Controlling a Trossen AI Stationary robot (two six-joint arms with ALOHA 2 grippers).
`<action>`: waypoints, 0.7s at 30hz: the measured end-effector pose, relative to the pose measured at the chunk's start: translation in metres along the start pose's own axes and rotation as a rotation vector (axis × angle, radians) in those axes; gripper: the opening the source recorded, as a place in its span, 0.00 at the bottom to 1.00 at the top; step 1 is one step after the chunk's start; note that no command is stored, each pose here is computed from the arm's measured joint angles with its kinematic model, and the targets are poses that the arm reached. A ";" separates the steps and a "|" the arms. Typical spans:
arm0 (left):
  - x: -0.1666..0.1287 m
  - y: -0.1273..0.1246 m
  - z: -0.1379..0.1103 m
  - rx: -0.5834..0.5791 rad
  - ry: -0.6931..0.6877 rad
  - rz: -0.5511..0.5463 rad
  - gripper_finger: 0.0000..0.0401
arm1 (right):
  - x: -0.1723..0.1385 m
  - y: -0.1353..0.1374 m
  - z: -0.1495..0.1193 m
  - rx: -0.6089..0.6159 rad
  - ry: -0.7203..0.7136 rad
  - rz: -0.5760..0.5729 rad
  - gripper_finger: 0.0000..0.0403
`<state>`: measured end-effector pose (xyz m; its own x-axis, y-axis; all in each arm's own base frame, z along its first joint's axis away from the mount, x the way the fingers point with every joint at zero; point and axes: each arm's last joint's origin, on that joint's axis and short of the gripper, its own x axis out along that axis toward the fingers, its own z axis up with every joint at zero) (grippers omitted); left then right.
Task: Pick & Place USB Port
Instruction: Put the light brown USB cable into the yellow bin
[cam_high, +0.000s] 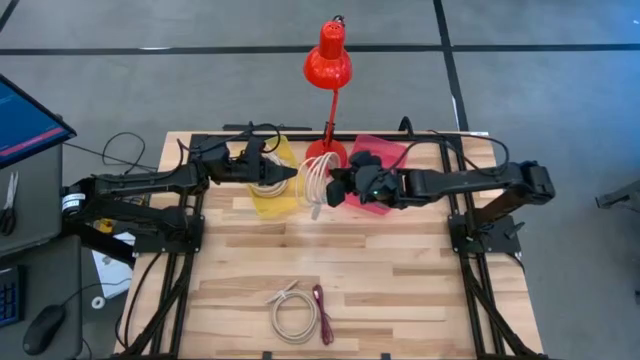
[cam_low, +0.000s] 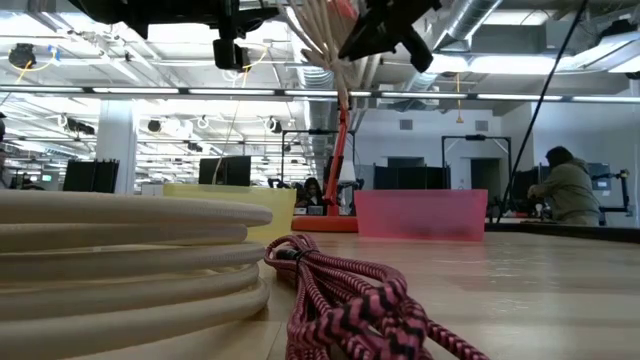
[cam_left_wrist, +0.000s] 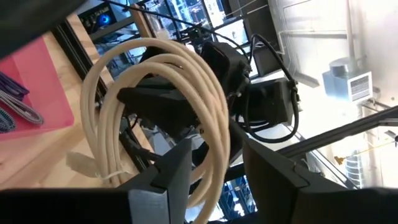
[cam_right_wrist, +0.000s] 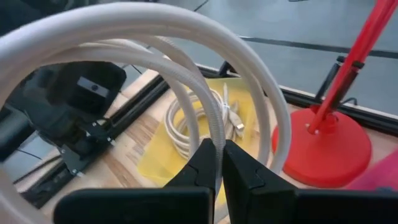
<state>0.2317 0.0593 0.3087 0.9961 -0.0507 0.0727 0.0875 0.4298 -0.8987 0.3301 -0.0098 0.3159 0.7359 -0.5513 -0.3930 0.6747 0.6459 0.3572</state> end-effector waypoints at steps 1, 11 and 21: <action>0.000 0.000 0.000 0.004 0.000 0.000 0.36 | 0.002 0.000 0.000 0.004 -0.003 0.001 0.00; 0.000 0.000 0.001 0.049 -0.022 0.010 0.35 | 0.006 -0.001 0.005 0.009 -0.034 0.008 0.00; 0.000 0.001 0.002 0.052 -0.051 0.024 0.34 | 0.010 -0.006 0.010 0.022 -0.052 -0.008 0.00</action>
<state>0.2317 0.0609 0.3088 0.9972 0.0058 0.0744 0.0627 0.4767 -0.8768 0.3341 -0.0241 0.3183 0.7320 -0.5836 -0.3515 0.6812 0.6299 0.3730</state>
